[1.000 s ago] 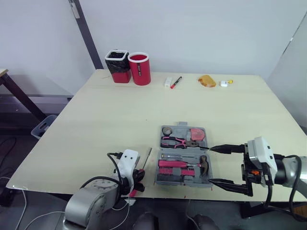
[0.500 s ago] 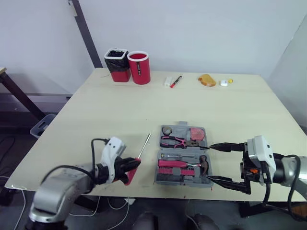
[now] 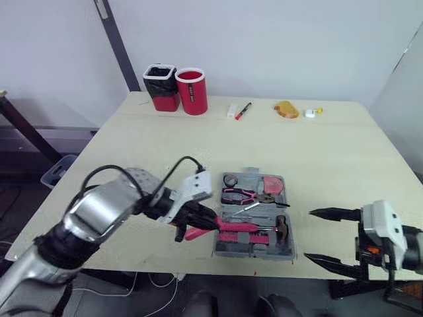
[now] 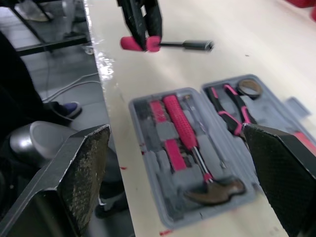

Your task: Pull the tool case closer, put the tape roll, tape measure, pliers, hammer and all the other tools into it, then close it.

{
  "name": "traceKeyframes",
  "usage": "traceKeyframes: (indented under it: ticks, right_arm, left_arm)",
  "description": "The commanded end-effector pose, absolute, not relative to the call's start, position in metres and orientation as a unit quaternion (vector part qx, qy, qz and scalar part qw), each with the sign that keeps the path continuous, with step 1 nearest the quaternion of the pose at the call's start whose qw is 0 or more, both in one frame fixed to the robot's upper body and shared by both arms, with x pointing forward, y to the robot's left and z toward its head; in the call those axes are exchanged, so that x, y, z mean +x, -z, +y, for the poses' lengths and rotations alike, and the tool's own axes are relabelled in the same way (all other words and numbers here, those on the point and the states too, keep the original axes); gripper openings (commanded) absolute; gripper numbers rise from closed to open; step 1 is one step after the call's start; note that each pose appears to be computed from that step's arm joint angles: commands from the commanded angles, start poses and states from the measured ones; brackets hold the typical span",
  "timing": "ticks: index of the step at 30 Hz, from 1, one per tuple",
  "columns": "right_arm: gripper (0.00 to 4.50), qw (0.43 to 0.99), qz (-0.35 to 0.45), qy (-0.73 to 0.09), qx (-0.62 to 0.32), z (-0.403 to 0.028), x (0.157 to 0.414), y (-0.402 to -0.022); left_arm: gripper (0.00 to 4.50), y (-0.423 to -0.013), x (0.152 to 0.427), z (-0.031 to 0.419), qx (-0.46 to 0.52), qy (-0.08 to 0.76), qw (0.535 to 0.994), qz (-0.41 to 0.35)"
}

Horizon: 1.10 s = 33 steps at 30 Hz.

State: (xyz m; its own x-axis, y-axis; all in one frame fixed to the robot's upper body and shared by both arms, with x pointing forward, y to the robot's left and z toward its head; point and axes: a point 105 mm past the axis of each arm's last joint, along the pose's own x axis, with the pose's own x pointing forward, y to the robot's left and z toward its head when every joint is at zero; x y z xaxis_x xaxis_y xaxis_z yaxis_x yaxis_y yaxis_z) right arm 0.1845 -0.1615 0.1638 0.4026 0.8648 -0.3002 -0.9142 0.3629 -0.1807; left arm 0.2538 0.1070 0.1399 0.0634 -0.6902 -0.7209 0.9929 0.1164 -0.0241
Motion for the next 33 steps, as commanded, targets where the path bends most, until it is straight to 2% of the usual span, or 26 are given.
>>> traceKeyframes:
  ticks: [1, 16, 24, 33]
  right_arm:
    - [4.5, 0.824, 0.065, -0.532, -0.185, -0.167, 0.179, -0.174]
    - [4.5, 0.835, 0.092, -0.502, -0.206, -0.184, 0.171, -0.166]
    - [4.5, 0.839, 0.086, -0.496, -0.207, -0.18, 0.171, -0.16]
    - [4.5, 0.826, 0.103, -0.504, -0.228, -0.181, 0.168, -0.15]
  left_arm:
    - [0.41, -0.135, 0.245, 0.087, 0.295, 0.626, 0.653, 0.309]
    - [0.41, -0.096, 0.246, 0.047, 0.397, 0.593, 0.582, 0.391]
    - [0.41, -0.096, 0.256, 0.041, 0.407, 0.588, 0.564, 0.413]
    - [0.41, -0.097, 0.258, 0.033, 0.424, 0.593, 0.521, 0.444]
